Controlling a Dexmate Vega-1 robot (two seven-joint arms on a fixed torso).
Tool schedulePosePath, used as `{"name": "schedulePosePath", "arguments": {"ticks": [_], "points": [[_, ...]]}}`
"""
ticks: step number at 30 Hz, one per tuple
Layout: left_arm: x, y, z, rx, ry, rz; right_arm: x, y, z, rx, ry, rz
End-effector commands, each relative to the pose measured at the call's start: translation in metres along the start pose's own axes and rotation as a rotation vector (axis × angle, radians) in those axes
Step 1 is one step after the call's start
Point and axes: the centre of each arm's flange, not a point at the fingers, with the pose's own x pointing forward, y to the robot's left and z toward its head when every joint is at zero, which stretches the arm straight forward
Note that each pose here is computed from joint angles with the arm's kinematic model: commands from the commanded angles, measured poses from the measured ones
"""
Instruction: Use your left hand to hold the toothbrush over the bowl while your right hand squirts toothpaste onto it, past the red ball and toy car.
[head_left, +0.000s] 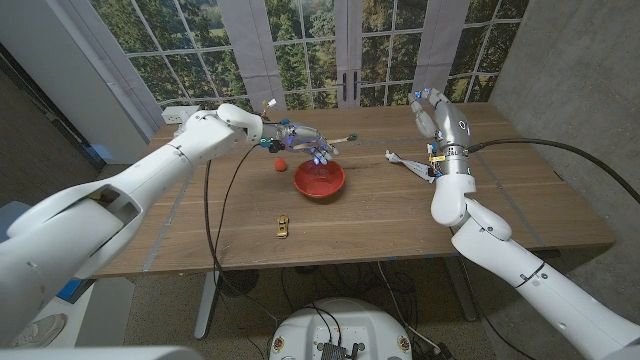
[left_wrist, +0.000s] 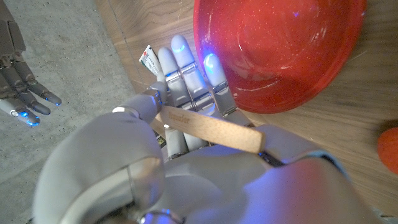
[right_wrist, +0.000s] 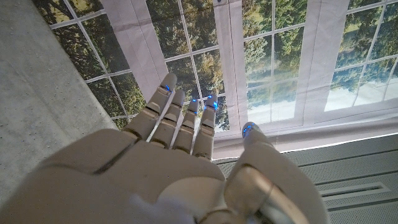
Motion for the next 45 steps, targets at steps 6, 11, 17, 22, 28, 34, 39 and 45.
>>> {"name": "schedulePosePath", "arguments": {"ticks": [6, 11, 17, 22, 28, 34, 39, 45], "points": [[0.02, -0.011, 0.006, 0.079, 0.05, -0.013, -0.011, -0.018, 0.009, 0.076, -0.03, -0.005], [0.025, -0.014, 0.006, 0.094, 0.054, -0.013, -0.013, -0.02, 0.009, 0.085, -0.037, -0.011], [0.03, -0.018, 0.002, 0.095, 0.055, -0.027, -0.012, -0.021, 0.006, 0.086, -0.035, -0.005], [0.032, -0.022, -0.003, 0.086, 0.065, -0.034, -0.011, -0.021, 0.005, 0.088, -0.033, -0.006], [0.031, -0.025, -0.011, 0.07, 0.081, -0.034, -0.01, -0.02, 0.005, 0.088, -0.033, 0.001], [0.025, -0.027, -0.013, 0.071, 0.093, -0.024, -0.01, -0.019, 0.005, 0.092, -0.038, 0.0], [0.017, -0.026, -0.017, 0.073, 0.116, 0.003, -0.009, -0.018, 0.005, 0.09, -0.041, 0.007], [0.015, -0.024, -0.025, 0.059, 0.139, 0.025, -0.007, -0.017, 0.005, 0.089, -0.045, 0.01]]}}
